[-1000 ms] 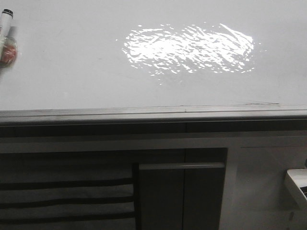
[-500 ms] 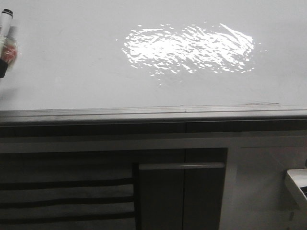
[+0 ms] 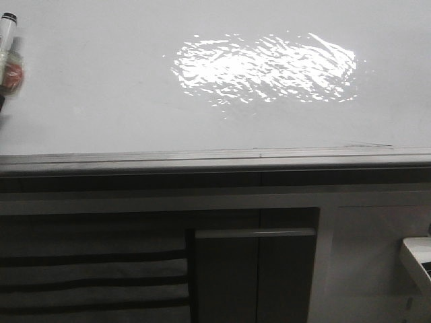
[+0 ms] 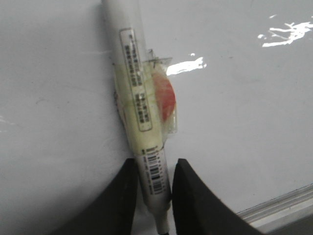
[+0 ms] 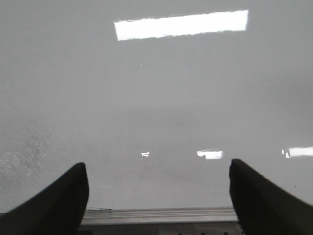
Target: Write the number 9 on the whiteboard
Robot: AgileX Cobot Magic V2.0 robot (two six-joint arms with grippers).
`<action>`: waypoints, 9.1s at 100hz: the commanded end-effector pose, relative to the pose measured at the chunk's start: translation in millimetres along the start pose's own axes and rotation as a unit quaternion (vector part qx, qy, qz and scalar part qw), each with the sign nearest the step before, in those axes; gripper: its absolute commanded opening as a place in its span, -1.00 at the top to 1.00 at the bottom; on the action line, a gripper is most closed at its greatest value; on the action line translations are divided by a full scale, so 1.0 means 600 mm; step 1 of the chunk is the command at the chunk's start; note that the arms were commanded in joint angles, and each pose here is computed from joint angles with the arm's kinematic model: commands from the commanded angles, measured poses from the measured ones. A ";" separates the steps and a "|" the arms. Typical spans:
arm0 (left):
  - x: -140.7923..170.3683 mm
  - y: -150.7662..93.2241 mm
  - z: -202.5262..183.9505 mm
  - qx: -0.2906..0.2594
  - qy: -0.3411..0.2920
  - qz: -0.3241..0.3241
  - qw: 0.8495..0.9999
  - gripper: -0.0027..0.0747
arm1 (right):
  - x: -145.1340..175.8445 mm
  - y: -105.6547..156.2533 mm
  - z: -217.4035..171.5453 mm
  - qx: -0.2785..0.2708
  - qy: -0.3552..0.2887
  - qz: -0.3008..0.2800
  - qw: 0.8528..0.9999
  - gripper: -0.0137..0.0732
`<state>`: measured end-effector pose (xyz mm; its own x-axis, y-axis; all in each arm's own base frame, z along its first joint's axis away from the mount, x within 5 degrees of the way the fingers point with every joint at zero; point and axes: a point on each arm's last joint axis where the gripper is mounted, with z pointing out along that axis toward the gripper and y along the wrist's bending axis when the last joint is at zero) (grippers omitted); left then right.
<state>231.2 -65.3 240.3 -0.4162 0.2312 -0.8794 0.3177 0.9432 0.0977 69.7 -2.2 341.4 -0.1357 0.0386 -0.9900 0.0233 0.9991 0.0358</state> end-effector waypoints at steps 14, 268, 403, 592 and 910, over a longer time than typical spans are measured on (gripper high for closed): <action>-0.031 0.002 -0.006 -0.005 -0.056 -0.002 0.998 0.71 | -0.024 0.001 0.000 -0.001 -0.042 -0.006 0.999 -0.52; -0.148 -0.174 -0.191 0.393 0.067 0.346 0.849 0.83 | -0.056 0.363 0.178 -0.589 0.193 -0.293 0.728 0.29; -0.126 -0.035 -0.242 0.157 -0.015 0.112 0.981 -0.02 | -0.065 0.164 0.152 -0.254 0.237 -0.102 0.932 0.79; -0.113 -0.029 -0.226 0.127 -0.051 0.089 0.987 -0.02 | -0.040 0.224 0.305 -0.227 0.254 -0.122 0.932 0.79; -0.203 -0.128 -0.075 0.186 0.092 0.144 0.968 0.98 | -0.153 0.096 0.034 -0.200 0.195 -0.271 0.921 -0.08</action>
<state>216.3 -179.6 344.7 -0.3296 0.6391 -0.6950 0.8120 0.5674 0.1367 110.3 60.9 414.1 -0.4352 -0.5847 -0.6847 -0.5558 0.7727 -0.3066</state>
